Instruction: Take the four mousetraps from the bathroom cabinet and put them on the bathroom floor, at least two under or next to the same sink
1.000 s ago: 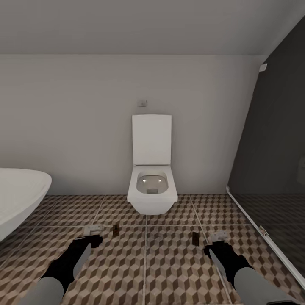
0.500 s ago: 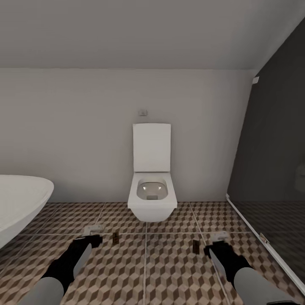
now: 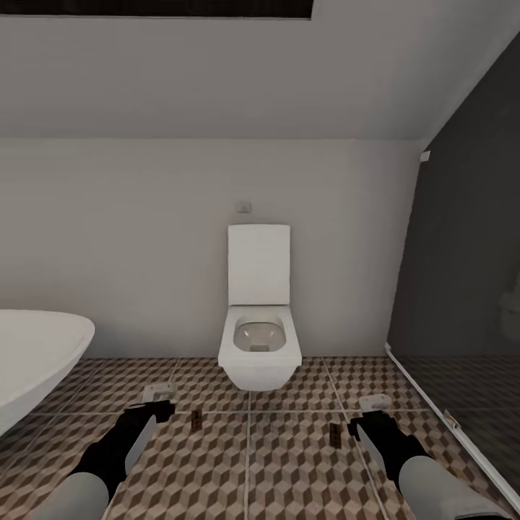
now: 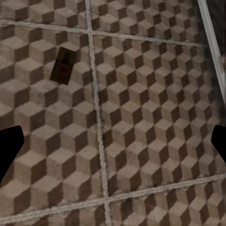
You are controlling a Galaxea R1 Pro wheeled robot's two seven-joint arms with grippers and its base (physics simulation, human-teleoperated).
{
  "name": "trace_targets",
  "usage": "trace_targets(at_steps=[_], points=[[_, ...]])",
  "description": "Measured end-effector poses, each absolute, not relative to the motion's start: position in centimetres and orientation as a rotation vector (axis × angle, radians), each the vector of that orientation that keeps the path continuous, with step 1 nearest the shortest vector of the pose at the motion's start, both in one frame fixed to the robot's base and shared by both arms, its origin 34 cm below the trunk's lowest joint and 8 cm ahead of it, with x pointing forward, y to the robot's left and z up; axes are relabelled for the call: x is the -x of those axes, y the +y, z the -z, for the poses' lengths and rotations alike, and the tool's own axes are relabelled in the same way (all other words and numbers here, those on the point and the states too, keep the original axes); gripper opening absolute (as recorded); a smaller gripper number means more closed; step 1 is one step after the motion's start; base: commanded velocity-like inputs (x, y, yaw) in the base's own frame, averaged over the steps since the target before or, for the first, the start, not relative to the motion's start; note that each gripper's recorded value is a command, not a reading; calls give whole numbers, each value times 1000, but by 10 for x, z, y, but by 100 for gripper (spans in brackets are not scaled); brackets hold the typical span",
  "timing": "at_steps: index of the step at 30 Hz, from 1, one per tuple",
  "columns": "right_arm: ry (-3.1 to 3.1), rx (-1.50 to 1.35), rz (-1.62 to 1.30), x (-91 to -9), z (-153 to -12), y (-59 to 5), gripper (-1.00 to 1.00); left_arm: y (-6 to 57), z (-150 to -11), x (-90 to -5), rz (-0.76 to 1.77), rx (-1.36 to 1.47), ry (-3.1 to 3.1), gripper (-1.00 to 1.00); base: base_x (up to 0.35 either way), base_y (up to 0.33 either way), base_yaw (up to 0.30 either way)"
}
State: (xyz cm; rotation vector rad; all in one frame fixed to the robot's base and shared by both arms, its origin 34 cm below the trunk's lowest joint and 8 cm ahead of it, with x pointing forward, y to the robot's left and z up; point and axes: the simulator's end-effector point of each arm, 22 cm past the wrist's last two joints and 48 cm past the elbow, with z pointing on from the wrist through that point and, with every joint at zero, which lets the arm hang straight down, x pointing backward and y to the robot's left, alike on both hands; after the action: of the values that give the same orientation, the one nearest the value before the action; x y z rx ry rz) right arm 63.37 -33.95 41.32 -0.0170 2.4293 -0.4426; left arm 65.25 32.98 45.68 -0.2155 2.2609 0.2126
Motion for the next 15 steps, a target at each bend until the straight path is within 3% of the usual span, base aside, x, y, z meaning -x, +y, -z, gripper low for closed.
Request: trace_targets(at_steps=[15], points=[[2400,11,439,-641,-448,-339,100,330,-492,-659,-208,217,2231,100,0,0,0]])
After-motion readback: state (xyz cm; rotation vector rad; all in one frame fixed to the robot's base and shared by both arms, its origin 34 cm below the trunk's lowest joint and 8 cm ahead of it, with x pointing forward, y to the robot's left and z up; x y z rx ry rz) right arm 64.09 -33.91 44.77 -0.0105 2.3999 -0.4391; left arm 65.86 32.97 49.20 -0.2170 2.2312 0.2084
